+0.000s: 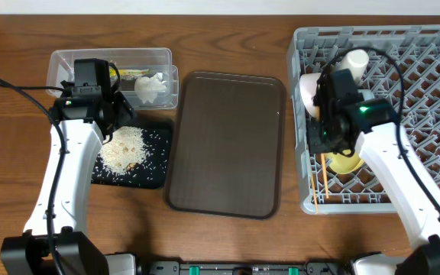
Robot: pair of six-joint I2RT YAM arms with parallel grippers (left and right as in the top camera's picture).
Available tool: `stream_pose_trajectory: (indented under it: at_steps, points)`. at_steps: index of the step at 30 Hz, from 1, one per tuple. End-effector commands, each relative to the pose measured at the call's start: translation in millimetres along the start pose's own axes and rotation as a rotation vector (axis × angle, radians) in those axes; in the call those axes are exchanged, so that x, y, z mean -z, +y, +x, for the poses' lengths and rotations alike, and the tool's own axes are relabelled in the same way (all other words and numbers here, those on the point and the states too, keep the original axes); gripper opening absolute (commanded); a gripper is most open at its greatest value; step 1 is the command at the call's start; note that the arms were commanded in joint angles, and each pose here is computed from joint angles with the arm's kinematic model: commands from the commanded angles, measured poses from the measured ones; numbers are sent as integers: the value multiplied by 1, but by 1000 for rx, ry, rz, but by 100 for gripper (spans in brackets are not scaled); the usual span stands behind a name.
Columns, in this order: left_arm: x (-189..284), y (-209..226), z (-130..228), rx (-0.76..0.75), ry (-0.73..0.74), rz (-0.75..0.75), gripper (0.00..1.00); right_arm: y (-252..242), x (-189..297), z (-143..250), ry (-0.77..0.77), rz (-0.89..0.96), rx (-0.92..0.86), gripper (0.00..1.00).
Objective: Sort waste into correct bins and load items into the dishwasher rack
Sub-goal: 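Carry the chopstick to the rack and insert it beside the first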
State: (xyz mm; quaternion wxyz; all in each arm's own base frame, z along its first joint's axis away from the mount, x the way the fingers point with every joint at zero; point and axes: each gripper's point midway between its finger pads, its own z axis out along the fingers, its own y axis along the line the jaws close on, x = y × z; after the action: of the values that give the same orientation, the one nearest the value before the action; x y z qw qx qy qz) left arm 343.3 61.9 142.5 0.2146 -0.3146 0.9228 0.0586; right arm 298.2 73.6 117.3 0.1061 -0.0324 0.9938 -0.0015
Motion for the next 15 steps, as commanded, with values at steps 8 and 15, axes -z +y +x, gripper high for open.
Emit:
stream_pose_trajectory:
  at_steps: [8, 15]
  points:
    - [-3, 4, 3, 11, 11, -14, 88, 5, -14, 0, -8, -29, 21, 26]
    - [-3, 4, 3, 11, 11, -15, 88, 5, -14, 0, -9, -29, 20, 29]
